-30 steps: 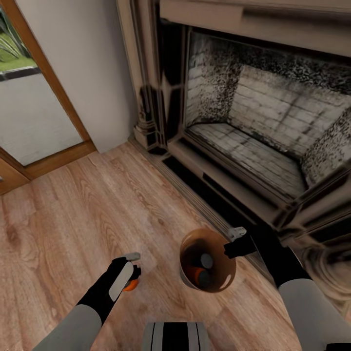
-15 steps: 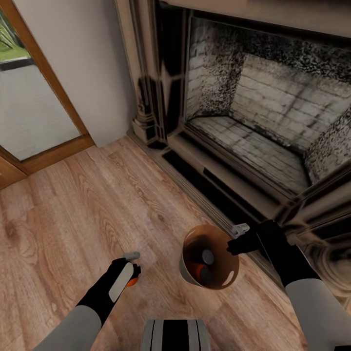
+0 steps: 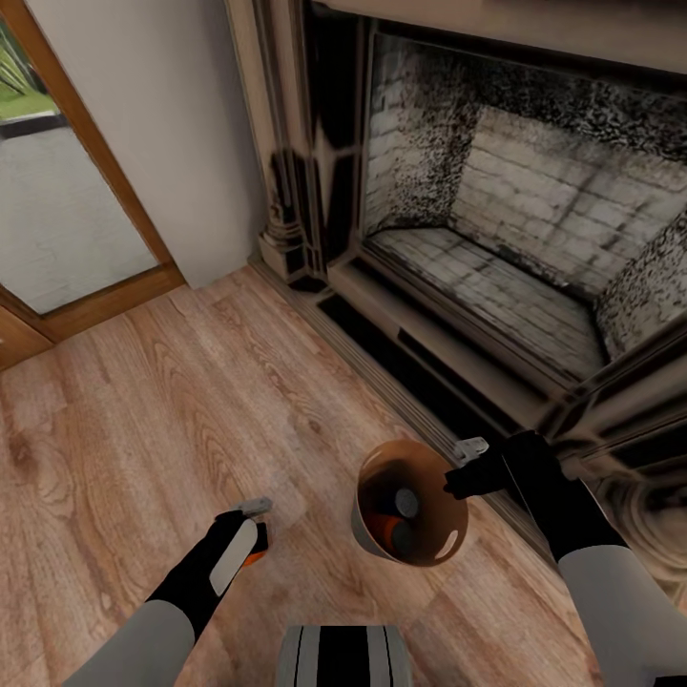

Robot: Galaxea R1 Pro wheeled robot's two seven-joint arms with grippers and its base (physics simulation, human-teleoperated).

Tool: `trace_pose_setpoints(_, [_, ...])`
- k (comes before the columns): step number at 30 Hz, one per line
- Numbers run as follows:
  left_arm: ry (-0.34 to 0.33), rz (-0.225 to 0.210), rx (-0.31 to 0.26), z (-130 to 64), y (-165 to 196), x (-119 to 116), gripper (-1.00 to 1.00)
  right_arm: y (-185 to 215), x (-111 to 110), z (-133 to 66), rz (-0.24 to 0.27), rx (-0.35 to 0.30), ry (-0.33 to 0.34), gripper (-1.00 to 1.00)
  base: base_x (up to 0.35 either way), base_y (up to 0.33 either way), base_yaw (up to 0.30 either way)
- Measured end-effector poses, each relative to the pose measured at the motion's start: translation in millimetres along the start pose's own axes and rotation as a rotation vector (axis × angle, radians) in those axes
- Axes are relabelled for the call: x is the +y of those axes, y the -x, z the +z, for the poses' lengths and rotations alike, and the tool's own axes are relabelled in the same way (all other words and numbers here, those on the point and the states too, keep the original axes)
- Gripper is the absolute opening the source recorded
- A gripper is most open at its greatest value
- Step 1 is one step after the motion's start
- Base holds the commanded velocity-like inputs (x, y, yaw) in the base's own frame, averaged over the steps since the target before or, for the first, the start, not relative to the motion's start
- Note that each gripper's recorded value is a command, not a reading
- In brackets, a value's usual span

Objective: Put the three can of soda from the living room inside the tash can in the kitchen.

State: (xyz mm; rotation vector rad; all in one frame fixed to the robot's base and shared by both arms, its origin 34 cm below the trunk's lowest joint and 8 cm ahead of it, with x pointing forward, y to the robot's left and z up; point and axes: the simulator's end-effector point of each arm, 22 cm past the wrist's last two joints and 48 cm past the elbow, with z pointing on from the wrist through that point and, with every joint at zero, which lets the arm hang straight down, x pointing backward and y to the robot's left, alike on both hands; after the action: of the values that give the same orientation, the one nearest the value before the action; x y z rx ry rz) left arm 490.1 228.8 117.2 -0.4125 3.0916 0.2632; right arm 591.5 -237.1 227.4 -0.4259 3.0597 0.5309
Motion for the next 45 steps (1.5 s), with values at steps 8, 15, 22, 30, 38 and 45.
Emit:
trace_pose_setpoints(8, [-0.003,-0.004,0.008,0.8,-2,-1,-1.00,0,0,0.0,0.001,0.000,0.001,-1.00,0.000,0.000,0.000])
trace_pose_setpoints(15, [-0.025,-0.014,-0.029,-8.1,12,-6,-1.00,0,0,0.0,-0.002,0.000,-0.001,-1.00,0.000,0.000,0.000])
trace_pose_setpoints(22, [-0.067,-0.018,-0.080,-27.4,24,-15,-1.00,0,1,0.0,-0.003,0.000,-0.002,-1.00,0.000,0.000,0.000])
trace_pose_setpoints(30, [-0.220,-0.008,-0.248,-122.8,76,-40,-1.00,2,8,0.3,-0.008,0.005,-0.029,-1.00,0.000,0.000,0.000])
trace_pose_setpoints(38, [-0.407,0.018,-0.374,-242.1,126,-84,-1.00,4,19,1.1,-0.031,0.012,-0.074,-1.00,0.000,0.000,0.000])
trace_pose_setpoints(45, [-0.569,0.002,-0.364,-280.3,128,-112,-1.00,6,6,-8.4,-0.009,-0.002,-0.145,-1.00,0.000,0.000,0.000])
